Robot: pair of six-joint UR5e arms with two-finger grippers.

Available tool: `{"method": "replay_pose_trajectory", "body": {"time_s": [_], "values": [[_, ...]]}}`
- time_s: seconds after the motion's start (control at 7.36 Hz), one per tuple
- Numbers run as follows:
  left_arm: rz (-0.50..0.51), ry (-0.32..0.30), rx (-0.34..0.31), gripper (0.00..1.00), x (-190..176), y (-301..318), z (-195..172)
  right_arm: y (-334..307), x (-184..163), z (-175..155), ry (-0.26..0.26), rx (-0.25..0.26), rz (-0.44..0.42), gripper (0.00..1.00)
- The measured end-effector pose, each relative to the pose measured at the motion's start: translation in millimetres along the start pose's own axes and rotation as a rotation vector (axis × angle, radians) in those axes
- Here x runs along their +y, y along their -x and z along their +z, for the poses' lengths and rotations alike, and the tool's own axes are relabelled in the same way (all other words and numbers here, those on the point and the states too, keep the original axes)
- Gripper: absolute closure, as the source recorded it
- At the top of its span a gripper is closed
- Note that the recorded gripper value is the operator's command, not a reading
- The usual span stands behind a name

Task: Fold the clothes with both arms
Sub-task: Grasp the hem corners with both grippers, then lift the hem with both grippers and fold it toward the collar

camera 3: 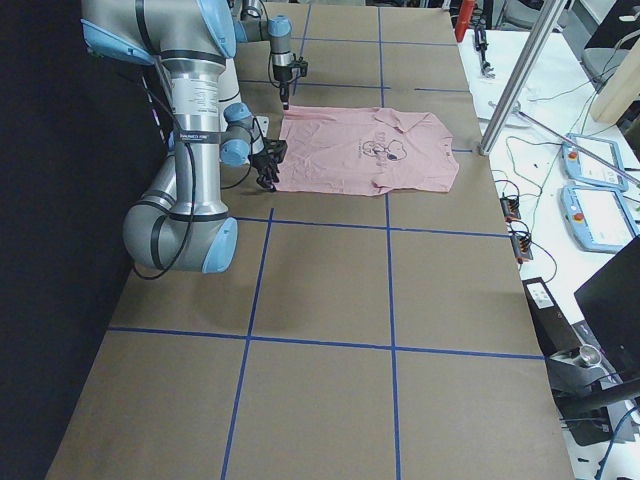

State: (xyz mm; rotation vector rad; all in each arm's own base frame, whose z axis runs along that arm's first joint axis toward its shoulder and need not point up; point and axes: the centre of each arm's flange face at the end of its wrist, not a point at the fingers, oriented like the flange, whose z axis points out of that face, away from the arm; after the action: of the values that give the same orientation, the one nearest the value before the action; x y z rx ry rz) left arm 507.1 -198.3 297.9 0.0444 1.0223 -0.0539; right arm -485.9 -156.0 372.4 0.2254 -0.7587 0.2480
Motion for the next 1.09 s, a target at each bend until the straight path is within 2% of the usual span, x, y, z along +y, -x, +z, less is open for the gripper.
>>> {"method": "replay_pose_trajectory", "body": {"time_s": [0.41, 0.68, 0.82, 1.09], "values": [[0.000, 0.000, 0.002, 1.00, 0.0, -1.1, -0.4, 1.7, -0.8, -4.2, 0.003, -0.009, 0.016, 1.00], [0.003, 0.002, 0.016, 1.00, -1.2, -6.4, -17.4, 5.3, -8.7, -26.3, 0.015, -0.035, 0.019, 1.00], [0.010, 0.023, 0.015, 1.00, -1.8, -13.8, -48.7, 7.8, -18.1, -55.0, 0.036, -0.045, 0.018, 1.00], [0.009, 0.082, 0.013, 1.00, -5.0, -34.9, -149.0, 6.6, -50.0, -153.0, 0.116, -0.067, 0.026, 1.00]]}}
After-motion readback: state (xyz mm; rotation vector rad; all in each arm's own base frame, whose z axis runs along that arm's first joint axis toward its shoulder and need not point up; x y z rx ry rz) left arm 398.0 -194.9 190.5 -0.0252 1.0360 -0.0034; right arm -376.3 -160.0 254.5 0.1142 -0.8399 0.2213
